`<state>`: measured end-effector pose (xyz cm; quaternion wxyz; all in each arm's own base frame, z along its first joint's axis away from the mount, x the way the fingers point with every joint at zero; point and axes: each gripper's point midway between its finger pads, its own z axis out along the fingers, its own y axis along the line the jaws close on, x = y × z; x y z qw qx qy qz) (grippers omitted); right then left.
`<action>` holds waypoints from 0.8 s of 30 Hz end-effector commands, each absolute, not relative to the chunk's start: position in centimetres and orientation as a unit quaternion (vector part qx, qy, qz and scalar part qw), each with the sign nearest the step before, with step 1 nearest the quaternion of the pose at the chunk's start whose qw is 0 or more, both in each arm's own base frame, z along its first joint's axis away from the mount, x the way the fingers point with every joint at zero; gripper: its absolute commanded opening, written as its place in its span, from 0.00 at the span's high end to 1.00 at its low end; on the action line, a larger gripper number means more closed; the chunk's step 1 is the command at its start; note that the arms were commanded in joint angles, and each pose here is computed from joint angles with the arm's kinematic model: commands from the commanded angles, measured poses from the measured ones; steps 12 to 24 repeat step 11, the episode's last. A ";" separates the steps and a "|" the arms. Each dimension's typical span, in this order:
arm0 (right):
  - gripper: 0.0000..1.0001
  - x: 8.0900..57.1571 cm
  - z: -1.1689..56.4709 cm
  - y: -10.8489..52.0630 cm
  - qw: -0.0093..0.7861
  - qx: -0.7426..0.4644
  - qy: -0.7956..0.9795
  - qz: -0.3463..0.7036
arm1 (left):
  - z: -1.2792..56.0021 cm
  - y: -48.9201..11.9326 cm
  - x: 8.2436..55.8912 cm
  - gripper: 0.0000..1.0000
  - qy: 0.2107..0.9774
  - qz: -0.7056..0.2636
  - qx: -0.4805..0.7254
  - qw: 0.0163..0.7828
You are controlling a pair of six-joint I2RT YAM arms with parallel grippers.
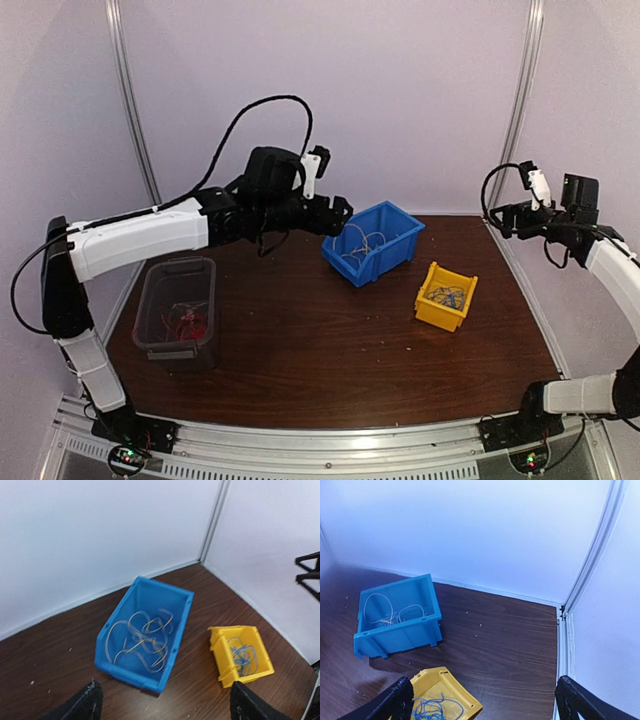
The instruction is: Untangle the cables
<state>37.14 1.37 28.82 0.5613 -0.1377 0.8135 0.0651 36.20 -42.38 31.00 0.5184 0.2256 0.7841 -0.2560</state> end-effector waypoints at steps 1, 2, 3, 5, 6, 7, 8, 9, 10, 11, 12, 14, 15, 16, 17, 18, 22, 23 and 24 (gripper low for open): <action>0.00 38.5 31.9 -1.0 0.614 -0.037 0.787 0.050 | 27.1 -34.6 37.8 0.03 0.836 -0.167 0.173 0.493; 0.00 38.5 32.2 -0.6 0.616 -0.040 0.784 0.061 | 27.3 -33.5 37.9 0.02 0.834 -0.161 0.168 0.500; 0.00 38.4 32.4 -0.1 0.617 -0.049 0.782 0.074 | 27.2 -32.4 37.9 0.02 0.834 -0.152 0.164 0.504; 0.00 38.3 32.5 0.8 0.618 -0.063 0.778 0.095 | 28.3 -31.1 37.9 0.02 0.829 -0.142 0.154 0.518; 0.00 38.4 32.4 1.0 0.619 -0.068 0.776 0.102 | 28.8 -30.8 37.7 0.02 0.826 -0.143 0.153 0.524; 0.00 38.4 32.2 1.3 0.619 -0.073 0.775 0.107 | 29.0 -30.7 37.6 0.02 0.824 -0.144 0.152 0.527; 0.00 38.5 32.1 1.4 0.619 -0.076 0.774 0.110 | 29.0 -30.6 37.5 0.02 0.824 -0.145 0.150 0.527; 0.00 38.7 31.9 1.4 0.616 -0.073 0.776 0.115 | 28.9 -30.4 37.4 0.02 0.824 -0.148 0.144 0.528; 0.00 38.7 32.1 1.4 0.618 -0.072 0.775 0.116 | 28.8 -30.5 37.3 0.03 0.823 -0.155 0.141 0.529; 0.00 38.7 32.4 1.3 0.619 -0.056 0.774 0.125 | 28.8 -30.5 37.1 0.03 0.821 -0.163 0.137 0.530; 0.00 38.7 32.4 1.3 0.619 -0.056 0.774 0.125 | 28.8 -30.5 37.1 0.03 0.821 -0.163 0.137 0.530; 0.00 38.7 32.4 1.3 0.619 -0.056 0.774 0.125 | 28.8 -30.5 37.1 0.03 0.821 -0.163 0.137 0.530; 0.00 38.7 32.4 1.3 0.619 -0.056 0.774 0.125 | 28.8 -30.5 37.1 0.03 0.821 -0.163 0.137 0.530; 0.00 38.7 32.4 1.3 0.619 -0.056 0.774 0.125 | 28.8 -30.5 37.1 0.03 0.821 -0.163 0.137 0.530; 0.00 38.7 32.4 1.3 0.619 -0.056 0.774 0.125 | 28.8 -30.5 37.1 0.03 0.821 -0.163 0.137 0.530; 0.00 38.7 32.4 1.3 0.619 -0.056 0.774 0.125 | 28.8 -30.5 37.1 0.03 0.821 -0.163 0.137 0.530; 0.00 38.7 32.4 1.3 0.619 -0.056 0.774 0.125 | 28.8 -30.5 37.1 0.03 0.821 -0.163 0.137 0.530; 0.00 38.7 32.4 1.3 0.619 -0.056 0.774 0.125 | 28.8 -30.5 37.1 0.03 0.821 -0.163 0.137 0.530; 0.00 38.7 32.4 1.3 0.619 -0.056 0.774 0.125 | 28.8 -30.5 37.1 0.03 0.821 -0.163 0.137 0.530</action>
